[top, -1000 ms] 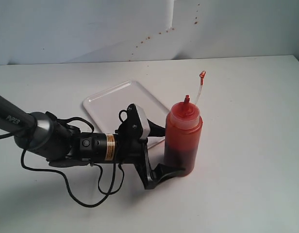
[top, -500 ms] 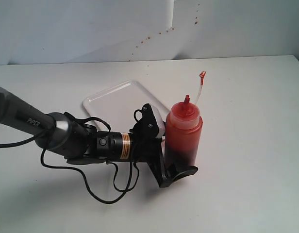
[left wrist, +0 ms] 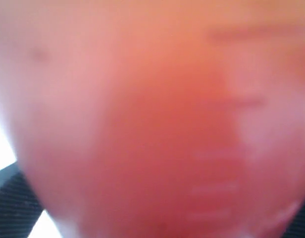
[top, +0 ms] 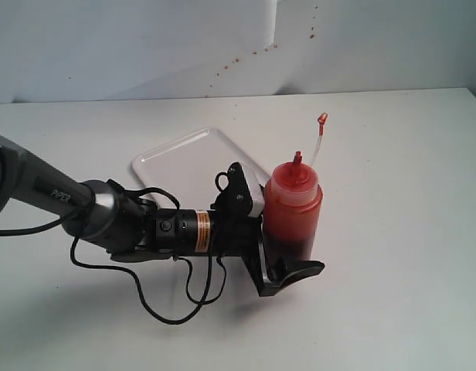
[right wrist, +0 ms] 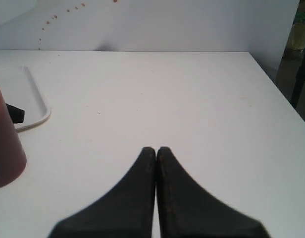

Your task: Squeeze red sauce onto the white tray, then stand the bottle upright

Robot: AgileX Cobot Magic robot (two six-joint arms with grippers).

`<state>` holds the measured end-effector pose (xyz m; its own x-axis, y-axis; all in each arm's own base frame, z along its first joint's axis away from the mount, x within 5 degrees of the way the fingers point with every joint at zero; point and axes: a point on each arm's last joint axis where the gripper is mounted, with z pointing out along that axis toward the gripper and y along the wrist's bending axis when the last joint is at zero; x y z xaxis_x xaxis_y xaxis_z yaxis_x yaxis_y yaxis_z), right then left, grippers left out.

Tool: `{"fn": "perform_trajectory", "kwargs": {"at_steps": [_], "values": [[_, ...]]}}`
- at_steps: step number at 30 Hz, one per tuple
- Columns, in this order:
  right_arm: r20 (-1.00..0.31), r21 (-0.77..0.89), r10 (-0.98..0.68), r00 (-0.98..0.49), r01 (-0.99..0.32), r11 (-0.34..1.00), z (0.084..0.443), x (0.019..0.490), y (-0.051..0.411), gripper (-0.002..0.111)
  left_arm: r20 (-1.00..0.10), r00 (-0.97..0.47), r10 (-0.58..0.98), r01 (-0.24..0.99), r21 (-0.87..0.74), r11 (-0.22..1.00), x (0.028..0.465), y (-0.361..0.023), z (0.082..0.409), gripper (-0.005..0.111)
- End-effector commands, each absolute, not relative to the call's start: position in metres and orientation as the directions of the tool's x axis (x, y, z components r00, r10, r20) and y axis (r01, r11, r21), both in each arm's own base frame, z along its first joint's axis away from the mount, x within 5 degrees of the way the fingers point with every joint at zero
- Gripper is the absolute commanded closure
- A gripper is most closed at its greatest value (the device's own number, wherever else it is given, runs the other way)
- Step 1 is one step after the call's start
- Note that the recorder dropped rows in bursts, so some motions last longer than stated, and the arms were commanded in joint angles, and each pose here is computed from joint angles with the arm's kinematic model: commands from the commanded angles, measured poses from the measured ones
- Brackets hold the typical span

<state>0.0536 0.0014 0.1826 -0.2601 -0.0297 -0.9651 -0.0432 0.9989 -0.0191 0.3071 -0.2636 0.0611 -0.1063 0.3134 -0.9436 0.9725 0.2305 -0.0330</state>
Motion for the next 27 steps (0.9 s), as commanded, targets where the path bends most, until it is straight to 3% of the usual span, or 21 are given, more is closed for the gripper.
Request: {"fn": "perform_trajectory", "kwargs": {"at_steps": [1, 4, 13, 22, 27], "values": [[-0.967, -0.016, -0.028, -0.254, -0.048, 0.999, 0.182, 0.053, 0.002, 0.108, -0.931, -0.13, 0.341, 0.967, -0.042, 0.253, 0.307, -0.266, 0.058, 0.003], [-0.967, -0.016, -0.028, -0.254, -0.048, 0.999, 0.182, 0.053, 0.002, 0.108, -0.924, -0.106, 0.368, 0.971, -0.017, 0.237, 0.305, -0.267, 0.057, 0.015], [-0.967, -0.014, -0.026, -0.255, -0.048, 0.999, 0.182, 0.053, 0.002, 0.108, -0.92, -0.063, 0.387, 0.981, 0.013, 0.192, 0.303, -0.268, 0.056, 0.107], [-0.967, -0.014, -0.026, -0.255, -0.048, 0.999, 0.182, 0.053, 0.002, 0.108, -0.921, -0.061, 0.386, 0.982, 0.014, 0.19, 0.303, -0.267, 0.057, 0.106], [-0.967, -0.016, -0.028, -0.254, -0.048, 0.999, 0.182, 0.053, 0.002, 0.108, -0.935, -0.078, 0.346, 0.977, -0.002, 0.215, 0.307, -0.267, 0.077, 0.106]]}}
